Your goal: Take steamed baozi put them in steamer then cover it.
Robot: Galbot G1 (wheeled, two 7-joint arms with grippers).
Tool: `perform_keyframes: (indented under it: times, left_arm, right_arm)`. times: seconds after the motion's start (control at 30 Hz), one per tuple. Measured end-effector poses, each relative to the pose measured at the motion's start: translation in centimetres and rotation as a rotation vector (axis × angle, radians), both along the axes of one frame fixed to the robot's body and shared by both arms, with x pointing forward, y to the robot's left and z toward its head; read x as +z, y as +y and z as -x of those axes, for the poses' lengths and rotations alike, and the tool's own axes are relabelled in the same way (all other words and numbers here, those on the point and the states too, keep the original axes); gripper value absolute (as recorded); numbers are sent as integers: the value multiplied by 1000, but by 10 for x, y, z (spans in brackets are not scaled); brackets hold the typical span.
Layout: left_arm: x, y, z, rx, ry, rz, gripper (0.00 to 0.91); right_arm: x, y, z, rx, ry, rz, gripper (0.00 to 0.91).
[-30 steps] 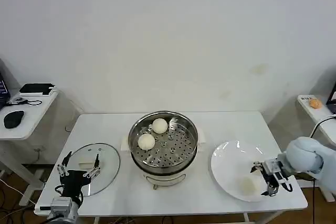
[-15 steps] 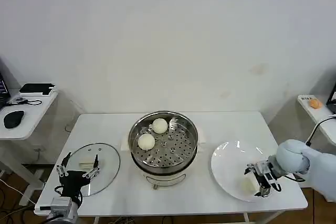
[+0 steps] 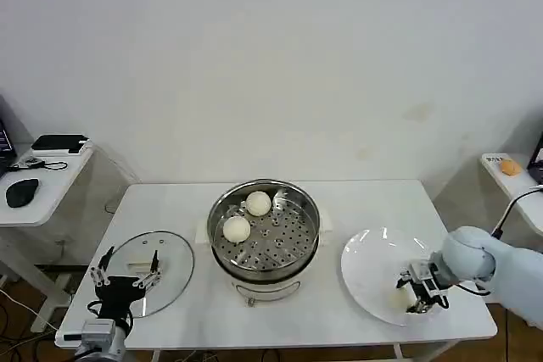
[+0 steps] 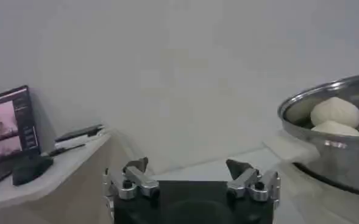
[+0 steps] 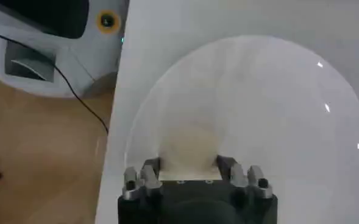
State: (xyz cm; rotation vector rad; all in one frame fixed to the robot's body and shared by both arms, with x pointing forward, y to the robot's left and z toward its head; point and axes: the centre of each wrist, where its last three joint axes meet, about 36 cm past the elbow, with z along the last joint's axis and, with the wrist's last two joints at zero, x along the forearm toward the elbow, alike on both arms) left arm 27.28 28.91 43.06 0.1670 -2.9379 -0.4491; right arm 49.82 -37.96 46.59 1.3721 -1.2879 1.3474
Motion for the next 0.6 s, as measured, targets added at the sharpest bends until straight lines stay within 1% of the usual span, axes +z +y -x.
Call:
perform_keyframes:
  times: [0.13, 0.17, 0.27, 0.4, 0.6]
  left_arm:
    - [1, 0, 0, -1, -4, -1, 907]
    - [2, 0, 0, -1, -4, -1, 907]
    - [2, 1, 0, -2, -4, -2, 907]
    - [2, 1, 0, -7, -5, -3, 907]
    - [3, 1, -1, -13, -7, -2, 907]
  right_arm:
    - [11, -1, -4, 1, -5, -5, 635]
    - [15, -2, -6, -2, -10, -7, 625]
    - [30, -3, -14, -8, -31, -15, 635]
    - [61, -3, -31, -24, -75, -40, 635]
    - [116, 5, -60, -38, -157, -92, 635]
